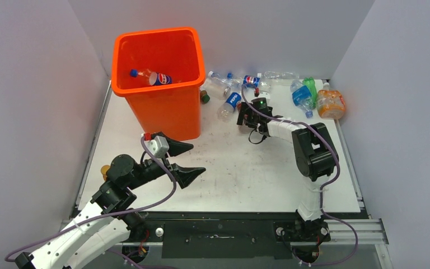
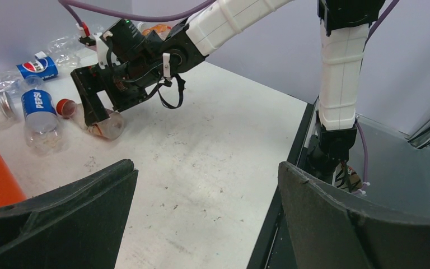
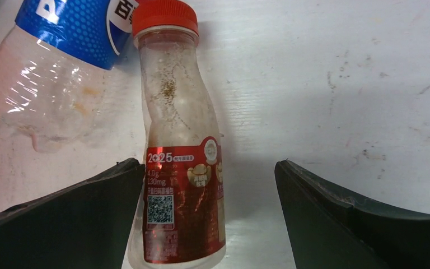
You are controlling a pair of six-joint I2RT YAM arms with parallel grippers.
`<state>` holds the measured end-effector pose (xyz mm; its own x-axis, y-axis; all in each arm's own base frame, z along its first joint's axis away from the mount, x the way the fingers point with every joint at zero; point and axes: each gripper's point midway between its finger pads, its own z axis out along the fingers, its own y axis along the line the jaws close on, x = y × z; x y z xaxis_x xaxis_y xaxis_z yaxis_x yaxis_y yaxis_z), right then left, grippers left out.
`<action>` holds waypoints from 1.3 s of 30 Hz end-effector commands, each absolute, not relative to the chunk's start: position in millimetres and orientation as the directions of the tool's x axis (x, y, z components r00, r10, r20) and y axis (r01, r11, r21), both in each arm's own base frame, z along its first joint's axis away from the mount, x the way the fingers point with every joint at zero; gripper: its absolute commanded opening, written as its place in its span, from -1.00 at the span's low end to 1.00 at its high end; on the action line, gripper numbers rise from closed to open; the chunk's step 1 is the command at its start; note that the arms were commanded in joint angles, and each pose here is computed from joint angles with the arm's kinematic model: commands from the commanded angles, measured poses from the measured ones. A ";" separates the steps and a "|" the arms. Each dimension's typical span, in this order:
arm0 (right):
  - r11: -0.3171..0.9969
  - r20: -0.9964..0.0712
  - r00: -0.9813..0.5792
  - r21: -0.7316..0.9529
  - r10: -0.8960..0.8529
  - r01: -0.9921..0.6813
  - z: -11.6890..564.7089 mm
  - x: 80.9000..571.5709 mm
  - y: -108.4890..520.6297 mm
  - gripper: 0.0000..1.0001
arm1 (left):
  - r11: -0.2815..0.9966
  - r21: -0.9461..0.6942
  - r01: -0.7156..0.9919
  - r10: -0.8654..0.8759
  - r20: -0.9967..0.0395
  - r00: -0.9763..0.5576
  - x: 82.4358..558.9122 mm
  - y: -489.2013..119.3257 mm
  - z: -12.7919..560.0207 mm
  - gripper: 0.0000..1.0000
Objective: Put the plastic bottles in the bin
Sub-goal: Pick up the plastic bottle at the center of the board.
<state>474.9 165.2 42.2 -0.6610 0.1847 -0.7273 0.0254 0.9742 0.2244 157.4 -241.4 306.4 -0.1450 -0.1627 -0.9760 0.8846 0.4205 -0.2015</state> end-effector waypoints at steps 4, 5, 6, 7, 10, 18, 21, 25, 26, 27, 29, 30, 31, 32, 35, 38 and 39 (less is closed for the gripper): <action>0.972 -0.720 -0.675 0.234 0.163 -0.014 33.5 478.6 176.3 0.99 | 0.395 -0.194 0.898 -0.196 -0.973 -0.124 153.5 -244.0 320.1 0.92; 0.971 -0.722 -0.671 0.237 0.166 -0.016 33.5 478.1 176.6 0.90 | 0.395 -0.194 0.898 -0.195 -0.973 -0.124 153.6 -244.2 319.6 0.92; 0.971 -0.722 -0.672 0.238 0.167 -0.015 32.3 477.1 176.4 0.82 | 0.395 -0.195 0.898 -0.196 -0.973 -0.125 153.6 -244.3 319.9 0.92; 0.971 -0.723 -0.670 0.241 0.170 -0.014 32.5 476.0 176.0 0.70 | 0.394 -0.196 0.898 -0.194 -0.973 -0.127 153.5 -244.7 319.4 0.92; 0.961 -0.729 -0.660 0.275 0.183 -0.037 39.1 471.5 180.3 0.35 | 0.396 -0.195 0.897 -0.196 -0.973 -0.125 153.6 -244.4 320.2 0.92; 0.960 -0.775 -0.594 0.281 0.215 -0.019 66.5 463.0 170.4 -0.18 | 0.400 -0.201 0.894 -0.197 -0.972 -0.130 154.8 -244.7 318.9 0.93; 0.948 -0.801 -0.528 0.316 0.282 0.027 90.0 450.5 158.0 -0.24 | 0.401 -0.206 0.893 -0.202 -0.970 -0.133 155.2 -245.1 318.8 0.93; 0.910 -0.835 -0.394 0.415 0.384 0.008 143.3 421.0 151.1 -0.32 | 0.396 -0.222 0.891 -0.221 -0.965 -0.142 155.8 -246.7 320.1 0.93; 0.904 -0.844 -0.361 0.428 0.397 -0.007 155.8 410.6 151.6 -0.35 | 0.394 -0.229 0.890 -0.233 -0.962 -0.145 155.7 -246.9 322.1 0.92; 0.895 -0.853 -0.325 0.444 0.410 -0.037 172.4 398.9 154.3 -0.38 | 0.390 -0.239 0.889 -0.249 -0.957 -0.148 155.7 -247.2 324.9 0.92; 0.883 -0.870 -0.264 0.456 0.417 -0.107 198.7 373.1 160.5 -0.43 | 0.384 -0.266 0.884 -0.303 -0.941 -0.152 156.4 -246.4 332.6 0.93; 0.874 -0.876 -0.238 0.461 0.420 -0.153 212.0 359.1 165.5 -0.44 | 0.382 -0.287 0.878 -0.340 -0.928 -0.155 157.6 -245.1 337.1 0.92; 0.861 -0.880 -0.206 0.467 0.428 -0.202 230.0 344.5 167.3 -0.47 | 0.377 -0.308 0.874 -0.373 -0.914 -0.161 158.3 -244.3 340.6 0.92; 0.853 -0.882 -0.197 0.467 0.429 -0.234 237.5 332.4 169.4 -0.51 | 0.369 -0.335 0.867 -0.412 -0.895 -0.171 159.6 -243.1 345.4 0.93; 0.811 -0.887 -0.164 0.462 0.432 -0.360 265.6 296.7 174.4 -0.72 | 0.351 -0.440 0.827 -0.504 -0.833 -0.230 165.6 -240.0 363.8 0.92; 0.753 -0.889 -0.146 0.448 0.435 -0.482 290.9 264.4 179.0 -0.89 | 0.293 -0.499 0.815 -0.539 -0.791 -0.290 165.3 -245.9 386.4 0.93; 0.731 -0.890 -0.141 0.440 0.434 -0.521 298.4 254.0 180.6 -0.89 | 0.262 -0.508 0.821 -0.532 -0.786 -0.317 163.8 -252.2 391.5 0.93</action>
